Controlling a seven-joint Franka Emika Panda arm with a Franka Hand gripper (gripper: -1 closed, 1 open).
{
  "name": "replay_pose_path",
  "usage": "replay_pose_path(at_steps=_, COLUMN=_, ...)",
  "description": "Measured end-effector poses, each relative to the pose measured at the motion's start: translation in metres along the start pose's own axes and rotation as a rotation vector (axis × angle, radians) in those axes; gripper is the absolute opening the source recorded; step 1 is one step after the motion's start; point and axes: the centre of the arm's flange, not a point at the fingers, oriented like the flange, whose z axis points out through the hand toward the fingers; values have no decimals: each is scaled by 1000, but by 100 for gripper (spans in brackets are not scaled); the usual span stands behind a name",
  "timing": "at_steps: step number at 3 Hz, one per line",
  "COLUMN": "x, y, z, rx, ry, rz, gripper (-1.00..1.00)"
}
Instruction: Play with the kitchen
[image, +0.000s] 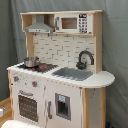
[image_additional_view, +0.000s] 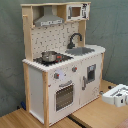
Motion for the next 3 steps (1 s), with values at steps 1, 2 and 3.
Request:
replay_pose_path(at_steps=1, x=-2, y=-9, z=-12, rx=51, ry=-1, rz=36, gripper=100)
replay_pose_path(at_steps=2, x=-23, y=18, z=-30, rx=11, ry=36, rz=75, gripper=100)
replay_pose_path(at_steps=3, x=-45, y=43, z=-24, rx=-5, ry=59, rz=115, gripper=100)
